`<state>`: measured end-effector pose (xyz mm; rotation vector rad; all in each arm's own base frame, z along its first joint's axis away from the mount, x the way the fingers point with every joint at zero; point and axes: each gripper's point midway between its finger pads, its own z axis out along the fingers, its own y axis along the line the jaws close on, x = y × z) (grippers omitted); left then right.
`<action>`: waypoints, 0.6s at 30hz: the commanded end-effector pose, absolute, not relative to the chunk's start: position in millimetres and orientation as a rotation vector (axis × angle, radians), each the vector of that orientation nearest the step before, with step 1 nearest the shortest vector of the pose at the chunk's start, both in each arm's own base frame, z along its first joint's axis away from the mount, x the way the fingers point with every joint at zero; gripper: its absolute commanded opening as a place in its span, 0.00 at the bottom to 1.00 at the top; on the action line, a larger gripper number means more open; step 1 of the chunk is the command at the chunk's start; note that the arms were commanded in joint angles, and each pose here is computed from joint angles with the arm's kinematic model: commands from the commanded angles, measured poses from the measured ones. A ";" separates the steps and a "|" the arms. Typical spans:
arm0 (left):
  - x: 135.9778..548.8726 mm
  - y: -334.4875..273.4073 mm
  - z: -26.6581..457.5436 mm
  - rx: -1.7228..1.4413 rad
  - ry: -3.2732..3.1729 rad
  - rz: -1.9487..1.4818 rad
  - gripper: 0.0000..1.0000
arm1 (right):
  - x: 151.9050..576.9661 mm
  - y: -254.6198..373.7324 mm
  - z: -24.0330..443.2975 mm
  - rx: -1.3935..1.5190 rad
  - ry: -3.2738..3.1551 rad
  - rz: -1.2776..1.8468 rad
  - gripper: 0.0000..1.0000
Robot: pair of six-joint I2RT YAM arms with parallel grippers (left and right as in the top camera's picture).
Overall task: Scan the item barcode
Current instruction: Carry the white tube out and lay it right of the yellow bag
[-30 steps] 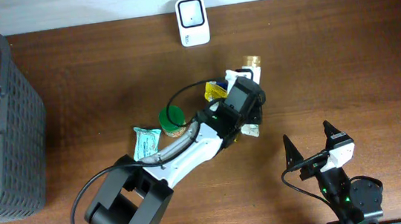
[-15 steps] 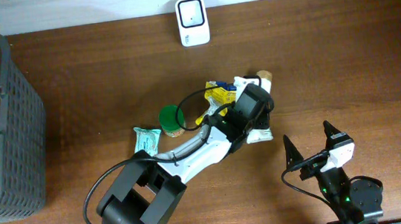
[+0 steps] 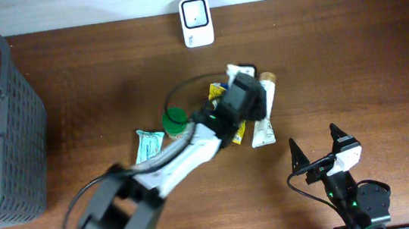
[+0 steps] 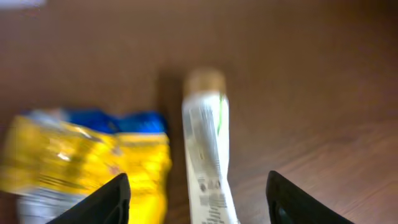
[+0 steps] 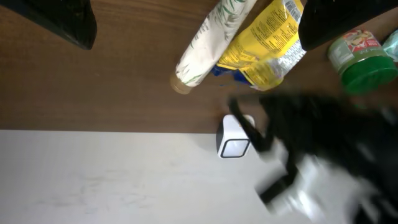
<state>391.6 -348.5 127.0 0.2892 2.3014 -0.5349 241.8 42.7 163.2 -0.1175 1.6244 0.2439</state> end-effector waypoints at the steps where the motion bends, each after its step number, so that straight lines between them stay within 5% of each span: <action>1: 411.3 -304.2 222.6 0.261 2.116 -0.526 0.69 | 241.2 45.3 160.2 -0.121 1.632 0.259 0.98; 18: 430.2 71.6 396.9 -0.329 1.916 0.060 0.68 | 241.2 45.3 160.2 -0.121 1.632 0.259 0.98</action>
